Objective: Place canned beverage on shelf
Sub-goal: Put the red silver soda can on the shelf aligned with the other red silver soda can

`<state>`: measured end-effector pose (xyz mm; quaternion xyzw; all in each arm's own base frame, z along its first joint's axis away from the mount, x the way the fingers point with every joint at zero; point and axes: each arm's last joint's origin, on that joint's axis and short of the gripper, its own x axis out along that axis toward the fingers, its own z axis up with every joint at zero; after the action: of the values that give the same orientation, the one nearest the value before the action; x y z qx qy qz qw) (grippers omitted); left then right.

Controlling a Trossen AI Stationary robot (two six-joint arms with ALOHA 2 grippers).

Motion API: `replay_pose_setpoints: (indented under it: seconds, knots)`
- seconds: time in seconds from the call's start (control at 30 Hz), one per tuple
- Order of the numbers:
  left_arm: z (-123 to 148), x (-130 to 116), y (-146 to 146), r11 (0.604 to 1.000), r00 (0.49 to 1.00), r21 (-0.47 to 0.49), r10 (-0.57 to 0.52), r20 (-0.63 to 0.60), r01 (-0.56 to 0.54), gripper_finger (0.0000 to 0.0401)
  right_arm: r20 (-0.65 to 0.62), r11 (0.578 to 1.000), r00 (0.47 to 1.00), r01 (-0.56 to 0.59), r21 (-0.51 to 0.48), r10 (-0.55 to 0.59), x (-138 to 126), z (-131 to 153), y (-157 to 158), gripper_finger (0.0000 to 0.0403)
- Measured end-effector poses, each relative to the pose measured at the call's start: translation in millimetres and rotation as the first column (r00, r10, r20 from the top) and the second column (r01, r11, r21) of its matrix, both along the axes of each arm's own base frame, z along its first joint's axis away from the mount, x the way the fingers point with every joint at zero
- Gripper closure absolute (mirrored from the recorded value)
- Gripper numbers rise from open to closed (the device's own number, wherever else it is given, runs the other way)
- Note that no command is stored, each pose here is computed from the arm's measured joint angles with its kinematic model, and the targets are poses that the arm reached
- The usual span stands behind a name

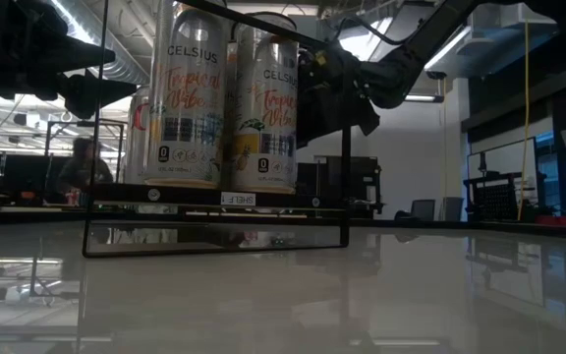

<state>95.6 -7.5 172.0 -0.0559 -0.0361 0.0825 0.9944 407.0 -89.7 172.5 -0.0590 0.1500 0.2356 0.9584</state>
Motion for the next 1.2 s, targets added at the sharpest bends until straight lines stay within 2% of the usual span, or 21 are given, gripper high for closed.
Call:
replay_pose_setpoints:
  seconds: [0.23,0.9,1.2]
  knots:
    - [0,0,0,1.0,1.0,0.0,0.001,0.0,-0.001,0.0039,0.008,1.0,1.0,-0.005,0.0,0.005,0,1,0,0.0048]
    - [0,0,0,1.0,1.0,0.0,0.0,0.0,0.0,0.0039,0.011,1.0,1.0,0.009,0.022,-0.009,-2,7,-3,0.0047]
    - [0,0,0,1.0,1.0,0.0,0.0,0.0,0.0,0.0039,-0.084,0.999,0.995,0.046,0.022,-0.044,-16,18,-11,0.0047]
